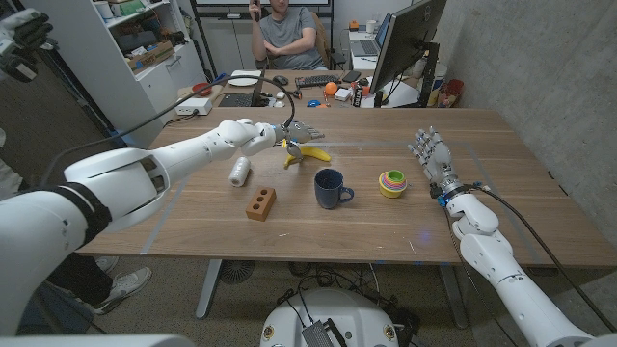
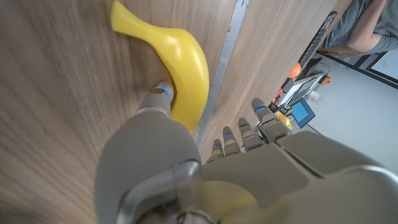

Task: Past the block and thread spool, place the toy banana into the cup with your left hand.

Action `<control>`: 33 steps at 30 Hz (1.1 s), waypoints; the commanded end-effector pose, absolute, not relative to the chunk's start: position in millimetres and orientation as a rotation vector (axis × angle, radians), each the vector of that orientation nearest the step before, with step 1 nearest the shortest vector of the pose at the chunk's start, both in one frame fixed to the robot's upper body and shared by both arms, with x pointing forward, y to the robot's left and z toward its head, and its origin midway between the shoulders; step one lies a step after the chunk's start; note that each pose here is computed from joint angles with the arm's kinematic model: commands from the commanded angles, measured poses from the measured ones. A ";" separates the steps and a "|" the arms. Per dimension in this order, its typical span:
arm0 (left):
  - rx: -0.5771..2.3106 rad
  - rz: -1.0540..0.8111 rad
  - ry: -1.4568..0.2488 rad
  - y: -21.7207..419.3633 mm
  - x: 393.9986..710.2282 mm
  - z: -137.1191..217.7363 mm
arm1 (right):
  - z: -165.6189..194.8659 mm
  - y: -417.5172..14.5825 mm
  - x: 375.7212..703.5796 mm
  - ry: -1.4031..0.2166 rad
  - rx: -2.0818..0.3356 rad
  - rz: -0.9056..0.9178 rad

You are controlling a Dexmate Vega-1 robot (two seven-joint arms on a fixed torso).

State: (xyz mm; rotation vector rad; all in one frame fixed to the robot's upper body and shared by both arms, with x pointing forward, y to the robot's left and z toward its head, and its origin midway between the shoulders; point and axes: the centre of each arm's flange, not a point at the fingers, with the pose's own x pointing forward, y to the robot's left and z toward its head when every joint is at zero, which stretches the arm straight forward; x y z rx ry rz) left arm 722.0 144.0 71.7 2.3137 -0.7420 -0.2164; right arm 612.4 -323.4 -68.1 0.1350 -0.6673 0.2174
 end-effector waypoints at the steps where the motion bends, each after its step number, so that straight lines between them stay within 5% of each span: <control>1: 2.324 -0.227 -0.713 143.6 726.0 71.4 | -65.2 -322.1 614.1 -0.678 0.131 0.219; 33: 2.186 -0.252 -0.659 140.2 736.9 73.3 | -64.6 -323.3 617.9 -0.686 0.131 0.215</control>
